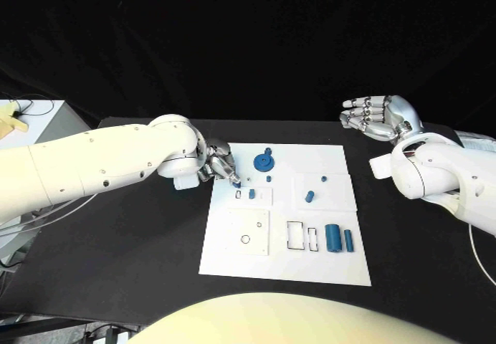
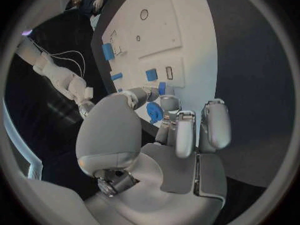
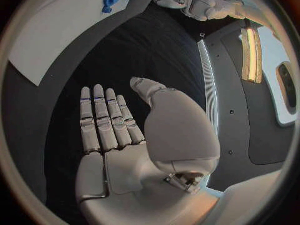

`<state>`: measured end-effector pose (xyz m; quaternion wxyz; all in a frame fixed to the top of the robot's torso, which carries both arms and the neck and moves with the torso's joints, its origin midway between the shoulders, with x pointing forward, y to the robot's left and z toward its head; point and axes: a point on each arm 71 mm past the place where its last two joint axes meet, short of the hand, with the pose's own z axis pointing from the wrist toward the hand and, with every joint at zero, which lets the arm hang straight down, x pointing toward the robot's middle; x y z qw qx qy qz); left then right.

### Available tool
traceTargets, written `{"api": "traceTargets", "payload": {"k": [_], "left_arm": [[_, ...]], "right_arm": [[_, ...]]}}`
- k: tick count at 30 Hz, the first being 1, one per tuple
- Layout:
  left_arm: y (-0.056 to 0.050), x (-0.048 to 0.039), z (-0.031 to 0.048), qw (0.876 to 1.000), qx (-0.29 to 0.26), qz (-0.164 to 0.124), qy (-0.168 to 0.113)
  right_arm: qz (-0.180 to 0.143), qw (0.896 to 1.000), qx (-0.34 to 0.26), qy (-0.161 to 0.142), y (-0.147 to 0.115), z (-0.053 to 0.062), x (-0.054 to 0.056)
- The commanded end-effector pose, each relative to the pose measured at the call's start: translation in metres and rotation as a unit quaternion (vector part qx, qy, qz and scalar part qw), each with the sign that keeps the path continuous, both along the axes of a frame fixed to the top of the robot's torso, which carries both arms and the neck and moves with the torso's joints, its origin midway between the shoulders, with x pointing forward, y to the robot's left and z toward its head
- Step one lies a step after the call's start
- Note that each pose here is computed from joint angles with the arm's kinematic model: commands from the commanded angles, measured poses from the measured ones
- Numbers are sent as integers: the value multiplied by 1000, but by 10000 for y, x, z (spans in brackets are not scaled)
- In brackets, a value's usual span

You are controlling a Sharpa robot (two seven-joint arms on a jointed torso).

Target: Assemble the parts on the task board

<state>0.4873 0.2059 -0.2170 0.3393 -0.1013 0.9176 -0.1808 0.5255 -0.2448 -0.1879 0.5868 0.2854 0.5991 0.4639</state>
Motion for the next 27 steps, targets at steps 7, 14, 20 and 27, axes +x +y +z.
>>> {"api": "traceTargets", "payload": {"k": [7,14,20,27], "left_arm": [[-46,-45,-107,1000,4,-7,8],[-81,-63,-144,1000,4,-11,12],[-86,-67,-154,1000,5,-13,14],[-83,-71,-160,1000,7,-15,16]], "right_arm": [[6,1000,2,-1,10,-2,-5],[7,1000,2,0,12,-4,-6],[7,1000,2,-1,13,-4,-6],[7,1000,2,-2,11,-3,-6]]}}
